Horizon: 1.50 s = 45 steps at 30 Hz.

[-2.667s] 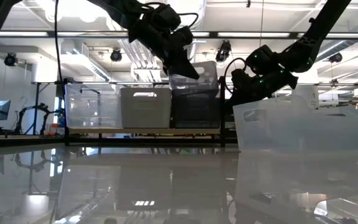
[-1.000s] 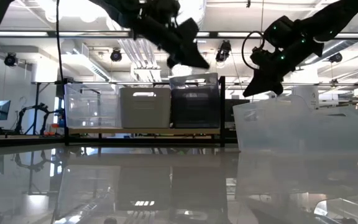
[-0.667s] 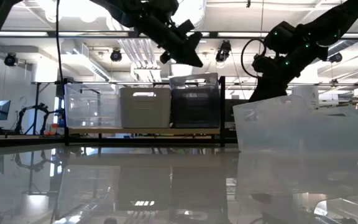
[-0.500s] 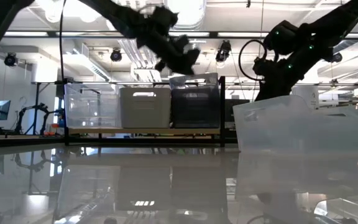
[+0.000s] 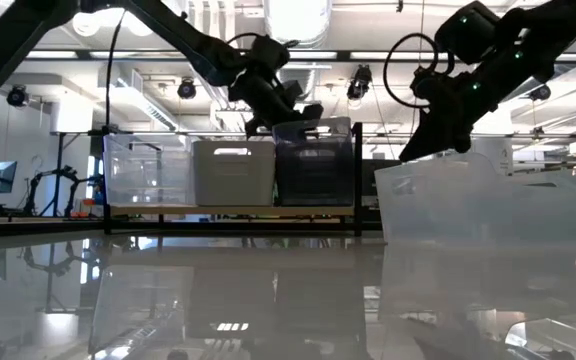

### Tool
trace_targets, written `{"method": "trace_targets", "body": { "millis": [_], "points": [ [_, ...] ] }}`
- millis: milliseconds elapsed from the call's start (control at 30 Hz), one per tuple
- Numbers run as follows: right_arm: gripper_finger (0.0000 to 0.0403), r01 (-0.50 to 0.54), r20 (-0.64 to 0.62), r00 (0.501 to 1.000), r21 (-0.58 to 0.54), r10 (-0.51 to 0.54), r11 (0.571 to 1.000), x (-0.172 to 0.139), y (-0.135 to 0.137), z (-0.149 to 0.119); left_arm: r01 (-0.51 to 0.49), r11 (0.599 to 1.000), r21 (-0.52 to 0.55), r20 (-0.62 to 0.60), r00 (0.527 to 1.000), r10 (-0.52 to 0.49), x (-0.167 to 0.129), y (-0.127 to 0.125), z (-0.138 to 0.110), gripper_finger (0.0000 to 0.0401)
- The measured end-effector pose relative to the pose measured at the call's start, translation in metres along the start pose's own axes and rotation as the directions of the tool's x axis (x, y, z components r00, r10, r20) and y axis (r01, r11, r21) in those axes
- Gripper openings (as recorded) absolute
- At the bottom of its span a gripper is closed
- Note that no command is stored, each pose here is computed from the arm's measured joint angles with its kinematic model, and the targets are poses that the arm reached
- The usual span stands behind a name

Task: Stack baskets on shelf by color
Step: Stack the black bin on top of the black bin on the shelf

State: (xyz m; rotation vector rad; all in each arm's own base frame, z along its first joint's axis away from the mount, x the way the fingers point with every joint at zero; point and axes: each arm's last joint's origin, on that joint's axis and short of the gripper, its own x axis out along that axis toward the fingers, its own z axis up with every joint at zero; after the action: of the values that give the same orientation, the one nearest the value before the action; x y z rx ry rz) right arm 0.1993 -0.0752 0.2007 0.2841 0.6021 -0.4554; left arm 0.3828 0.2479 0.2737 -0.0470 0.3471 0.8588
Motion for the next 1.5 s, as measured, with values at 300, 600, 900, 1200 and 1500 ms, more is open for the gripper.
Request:
{"method": "trace_targets", "body": {
  "millis": [300, 600, 900, 1200, 1500],
  "points": [
    [0.0009, -0.011, 0.036, 0.999, 0.005, 0.011, 1.000, -0.008, 0.001, 0.003, 0.059, 0.998, -0.035, -0.022, 0.998, -0.059, 0.008, -0.003, -0.008, 0.0000],
    [0.0009, -0.012, 0.027, 1.000, 0.000, 0.012, 1.000, -0.013, 0.002, 0.001, 0.236, 0.968, 0.085, 0.147, 0.958, -0.247, -0.061, -0.031, 0.050, 0.0000],
    [0.0008, -0.032, 0.049, 0.998, -0.002, 0.032, 1.000, -0.022, 0.009, -0.011, 0.477, 0.868, 0.138, 0.063, 0.870, -0.488, -0.095, -0.099, 0.023, 0.0000],
    [0.0009, -0.077, 0.111, 0.991, 0.004, 0.077, 0.997, -0.037, 0.017, -0.011, 0.442, 0.893, 0.086, -0.047, 0.897, -0.439, -0.073, -0.122, -0.018, 0.0000],
    [0.0009, -0.087, 0.134, 0.987, 0.002, 0.086, 0.996, -0.043, 0.017, -0.010, 0.417, 0.905, 0.086, 0.015, 0.908, -0.420, -0.092, -0.119, 0.003, 0.0000]
  ]
}}
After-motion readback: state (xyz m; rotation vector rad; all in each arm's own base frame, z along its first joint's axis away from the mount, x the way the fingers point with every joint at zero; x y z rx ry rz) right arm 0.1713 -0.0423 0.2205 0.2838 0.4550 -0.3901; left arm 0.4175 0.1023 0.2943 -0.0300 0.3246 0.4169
